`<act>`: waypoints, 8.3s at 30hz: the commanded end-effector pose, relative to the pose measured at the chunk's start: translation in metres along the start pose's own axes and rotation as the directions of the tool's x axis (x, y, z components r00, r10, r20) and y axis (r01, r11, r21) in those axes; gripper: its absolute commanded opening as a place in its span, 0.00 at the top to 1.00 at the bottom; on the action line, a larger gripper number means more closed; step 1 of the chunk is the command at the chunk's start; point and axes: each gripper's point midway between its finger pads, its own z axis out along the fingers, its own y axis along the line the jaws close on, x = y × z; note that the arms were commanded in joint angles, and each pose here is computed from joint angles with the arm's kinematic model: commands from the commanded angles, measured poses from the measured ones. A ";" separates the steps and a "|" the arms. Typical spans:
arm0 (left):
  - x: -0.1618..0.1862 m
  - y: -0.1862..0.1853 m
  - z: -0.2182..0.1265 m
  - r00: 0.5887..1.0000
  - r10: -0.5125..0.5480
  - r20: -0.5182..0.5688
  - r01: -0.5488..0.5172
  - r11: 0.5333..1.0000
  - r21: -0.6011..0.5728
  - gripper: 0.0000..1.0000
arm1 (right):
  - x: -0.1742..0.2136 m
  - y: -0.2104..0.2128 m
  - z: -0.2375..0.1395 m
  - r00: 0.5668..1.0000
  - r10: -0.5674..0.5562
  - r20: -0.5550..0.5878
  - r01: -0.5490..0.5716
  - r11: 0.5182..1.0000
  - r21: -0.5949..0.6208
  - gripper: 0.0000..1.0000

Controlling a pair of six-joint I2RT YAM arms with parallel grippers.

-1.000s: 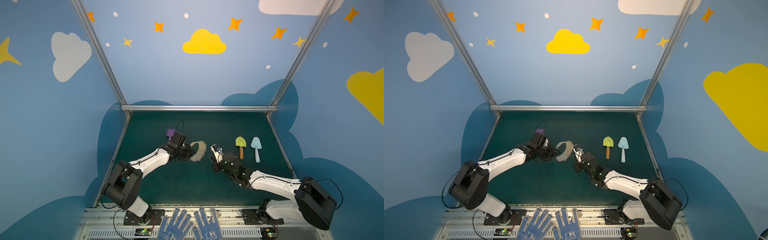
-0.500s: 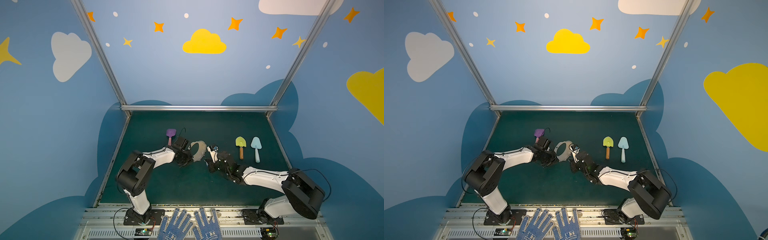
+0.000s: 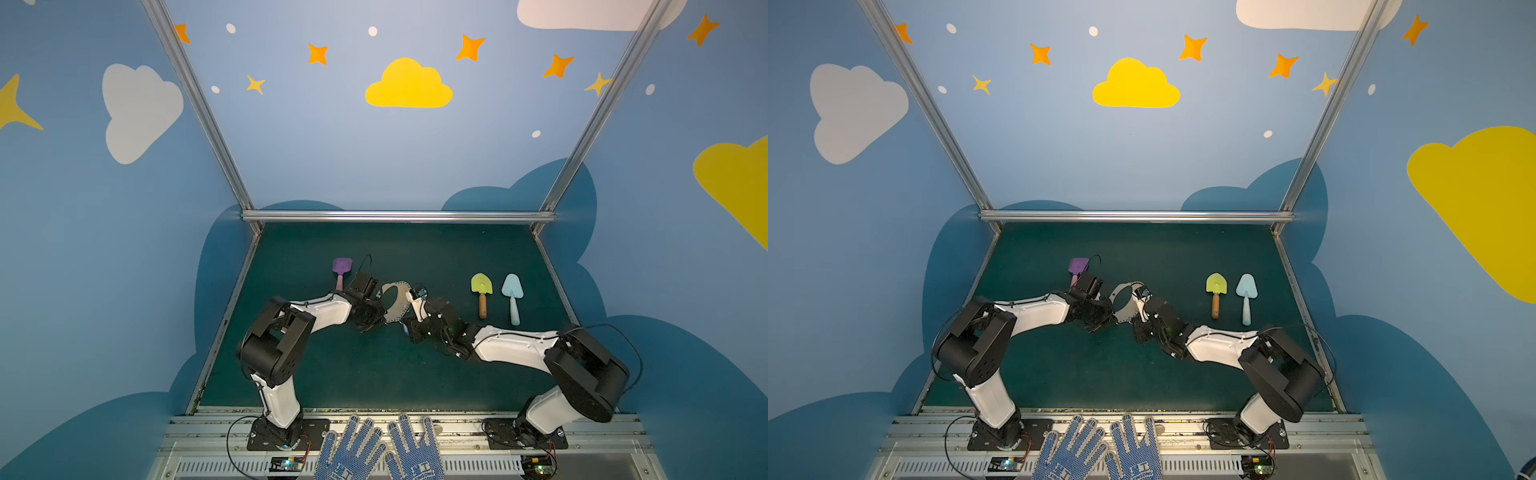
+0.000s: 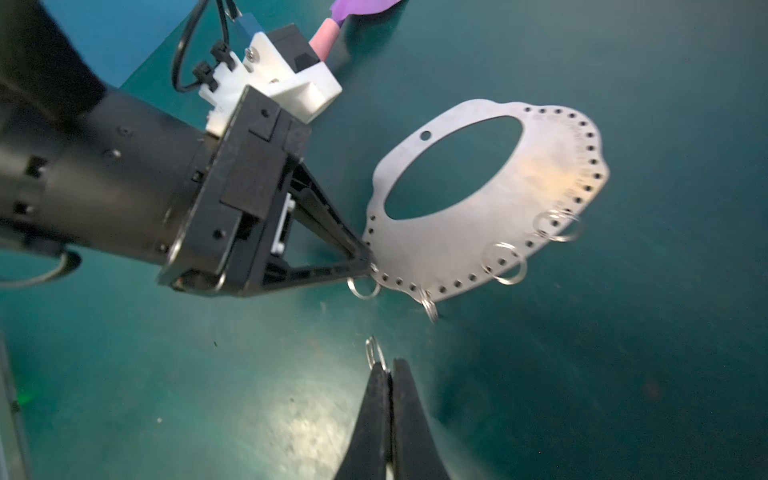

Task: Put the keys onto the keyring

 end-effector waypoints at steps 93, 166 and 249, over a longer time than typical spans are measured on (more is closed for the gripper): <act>0.000 -0.020 -0.003 0.998 -0.024 0.057 0.018 0.994 0.106 0.96 | 0.026 -0.032 0.037 0.845 0.472 -0.250 -0.481 0.876 0.029 1.00; 0.030 -0.025 0.013 0.998 0.053 -0.019 -0.051 0.997 0.057 0.96 | -0.041 -0.031 -0.002 0.862 0.506 0.040 -0.490 0.850 -0.195 1.00; 0.037 -0.146 -0.109 0.887 0.457 0.065 -0.440 0.794 0.420 0.82 | -0.135 0.015 -0.112 0.876 0.150 0.458 -0.013 0.957 -0.290 1.00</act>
